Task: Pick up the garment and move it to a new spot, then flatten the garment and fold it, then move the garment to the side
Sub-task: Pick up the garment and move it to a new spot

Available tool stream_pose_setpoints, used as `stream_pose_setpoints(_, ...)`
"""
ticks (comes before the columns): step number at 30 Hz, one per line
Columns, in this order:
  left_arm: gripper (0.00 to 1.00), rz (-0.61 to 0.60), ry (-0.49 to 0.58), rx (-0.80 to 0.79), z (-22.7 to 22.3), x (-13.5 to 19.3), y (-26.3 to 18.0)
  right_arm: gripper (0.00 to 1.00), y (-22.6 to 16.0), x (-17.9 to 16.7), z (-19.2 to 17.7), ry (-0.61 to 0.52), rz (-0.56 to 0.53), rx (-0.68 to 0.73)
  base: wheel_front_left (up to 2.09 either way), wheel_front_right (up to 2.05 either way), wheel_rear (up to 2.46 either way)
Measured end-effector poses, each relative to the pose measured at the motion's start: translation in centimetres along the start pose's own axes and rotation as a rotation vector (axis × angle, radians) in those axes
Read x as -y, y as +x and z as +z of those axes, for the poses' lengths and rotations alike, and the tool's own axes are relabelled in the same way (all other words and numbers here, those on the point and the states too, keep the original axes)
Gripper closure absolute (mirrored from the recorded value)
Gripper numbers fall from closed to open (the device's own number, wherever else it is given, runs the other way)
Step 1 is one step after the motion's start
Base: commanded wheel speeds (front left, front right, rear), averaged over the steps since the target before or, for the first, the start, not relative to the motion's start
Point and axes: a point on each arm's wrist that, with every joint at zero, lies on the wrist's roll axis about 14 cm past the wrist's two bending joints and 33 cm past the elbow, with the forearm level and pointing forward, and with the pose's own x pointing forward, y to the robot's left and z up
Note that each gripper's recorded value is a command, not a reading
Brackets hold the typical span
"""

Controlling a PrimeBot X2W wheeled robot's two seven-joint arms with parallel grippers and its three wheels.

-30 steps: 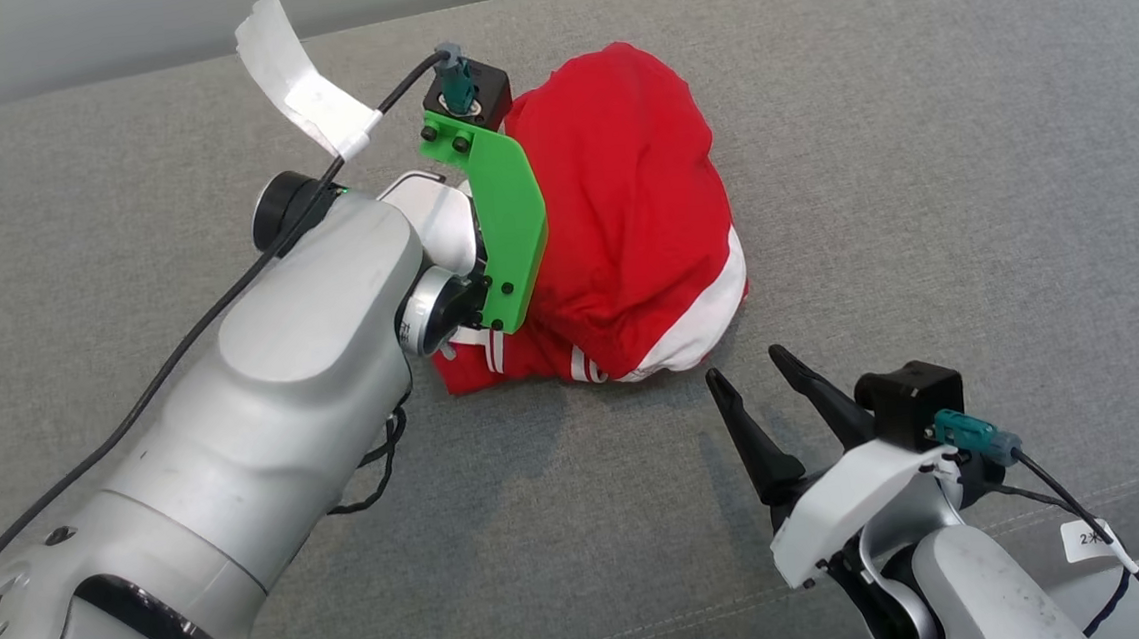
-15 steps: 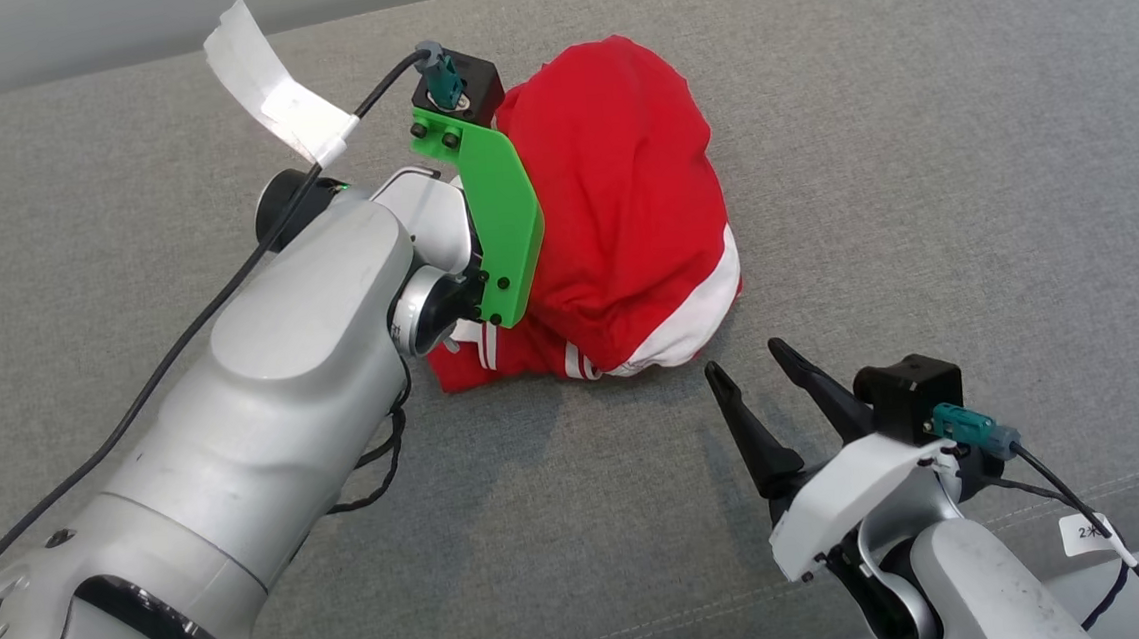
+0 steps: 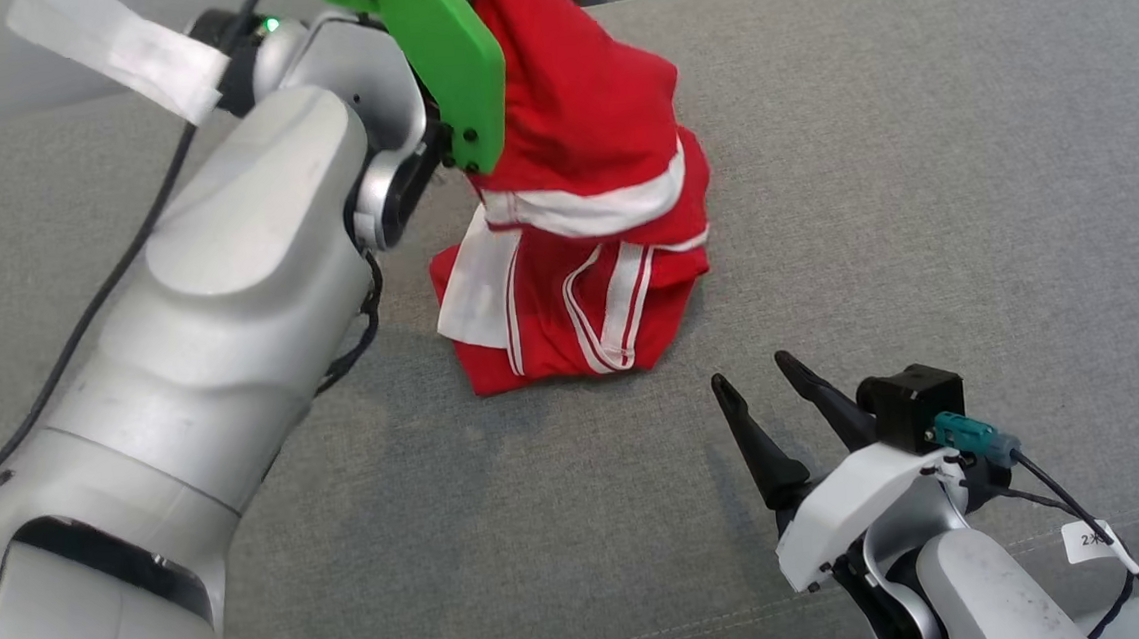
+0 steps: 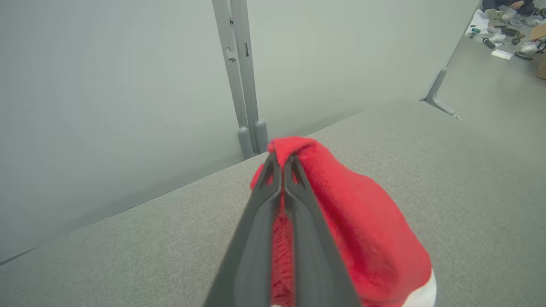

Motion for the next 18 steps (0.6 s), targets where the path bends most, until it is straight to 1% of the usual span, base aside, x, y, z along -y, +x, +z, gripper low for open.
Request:
stream_pose_setpoints(2,1.00,0.033,0.010,0.113,2.9,-1.0,-0.5,0.00,0.0,-0.2,0.0,-0.004,0.007,-0.002,0.00,0.00,0.00)
stream_pose_setpoints(4,1.00,0.056,0.042,0.219,5.6,-1.9,-1.3,0.00,0.0,-0.5,0.0,-0.004,0.015,-0.005,0.00,0.00,0.00)
stream_pose_setpoints(6,1.00,0.072,0.081,0.289,7.3,-2.8,-2.0,0.00,0.1,-0.8,0.0,-0.005,0.023,-0.007,0.00,0.00,0.00)
stream_pose_setpoints(9,1.00,0.132,0.143,0.359,9.0,-5.0,-3.3,0.00,0.3,-1.0,-0.1,-0.009,0.030,-0.010,0.00,0.00,0.00)
stream_pose_setpoints(13,1.00,0.238,0.189,0.417,10.7,-8.8,-5.4,0.00,0.6,-1.6,-0.3,-0.011,0.049,-0.024,0.00,0.00,0.00)
stream_pose_setpoints(18,1.00,0.377,0.245,0.405,10.3,-14.1,-8.0,0.00,1.3,-2.1,-0.4,-0.023,0.066,-0.031,0.00,0.00,0.00)
